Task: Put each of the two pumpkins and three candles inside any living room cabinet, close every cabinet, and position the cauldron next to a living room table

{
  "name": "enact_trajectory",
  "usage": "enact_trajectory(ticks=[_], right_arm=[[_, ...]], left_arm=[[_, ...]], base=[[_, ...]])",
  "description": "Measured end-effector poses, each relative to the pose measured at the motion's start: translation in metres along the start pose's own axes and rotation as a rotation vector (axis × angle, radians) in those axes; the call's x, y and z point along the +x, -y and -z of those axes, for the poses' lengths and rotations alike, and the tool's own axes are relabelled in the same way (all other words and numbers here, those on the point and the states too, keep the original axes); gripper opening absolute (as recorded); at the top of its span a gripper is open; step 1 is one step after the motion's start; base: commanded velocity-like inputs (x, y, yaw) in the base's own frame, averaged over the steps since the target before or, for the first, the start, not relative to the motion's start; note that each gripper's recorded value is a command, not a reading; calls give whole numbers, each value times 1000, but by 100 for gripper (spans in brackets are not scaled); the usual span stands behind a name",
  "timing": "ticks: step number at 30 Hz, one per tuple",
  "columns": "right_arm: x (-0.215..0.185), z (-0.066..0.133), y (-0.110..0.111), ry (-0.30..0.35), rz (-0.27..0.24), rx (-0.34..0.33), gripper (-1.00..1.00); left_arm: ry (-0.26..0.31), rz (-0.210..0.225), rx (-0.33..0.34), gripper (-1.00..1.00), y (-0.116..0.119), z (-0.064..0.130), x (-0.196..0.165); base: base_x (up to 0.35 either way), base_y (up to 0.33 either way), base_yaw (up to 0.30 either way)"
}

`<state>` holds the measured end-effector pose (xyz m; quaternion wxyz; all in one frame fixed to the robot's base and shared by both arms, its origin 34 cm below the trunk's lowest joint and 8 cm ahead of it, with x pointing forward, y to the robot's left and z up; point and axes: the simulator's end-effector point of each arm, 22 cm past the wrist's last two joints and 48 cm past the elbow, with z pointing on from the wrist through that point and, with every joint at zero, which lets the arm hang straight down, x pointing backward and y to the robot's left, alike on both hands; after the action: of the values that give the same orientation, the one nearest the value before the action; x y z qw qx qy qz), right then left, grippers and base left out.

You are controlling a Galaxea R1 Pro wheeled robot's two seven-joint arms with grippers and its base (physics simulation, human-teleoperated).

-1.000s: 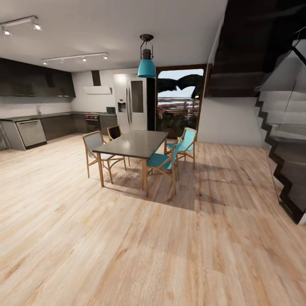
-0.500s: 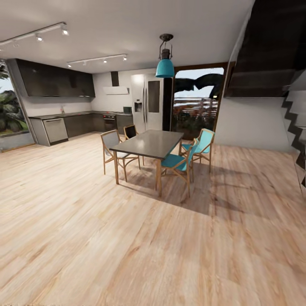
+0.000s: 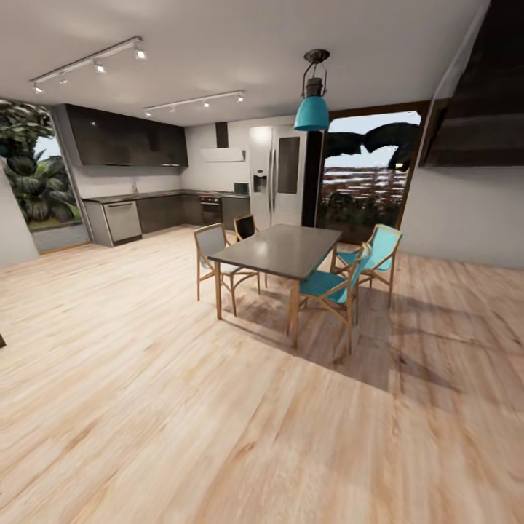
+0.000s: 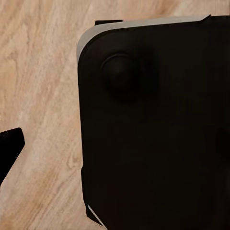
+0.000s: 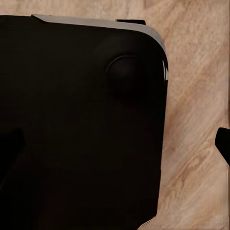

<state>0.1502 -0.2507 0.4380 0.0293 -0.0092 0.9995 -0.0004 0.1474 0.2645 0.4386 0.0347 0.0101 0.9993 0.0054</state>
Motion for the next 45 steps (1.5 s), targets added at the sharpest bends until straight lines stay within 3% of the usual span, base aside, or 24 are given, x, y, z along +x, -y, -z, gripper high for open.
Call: enact_trajectory(ticks=[45], right_arm=[[3, 0, -3, 9, 4, -2, 100]], left_arm=[[-14, 3, -1, 100, 0, 0, 6]], base=[[344, 0, 237]])
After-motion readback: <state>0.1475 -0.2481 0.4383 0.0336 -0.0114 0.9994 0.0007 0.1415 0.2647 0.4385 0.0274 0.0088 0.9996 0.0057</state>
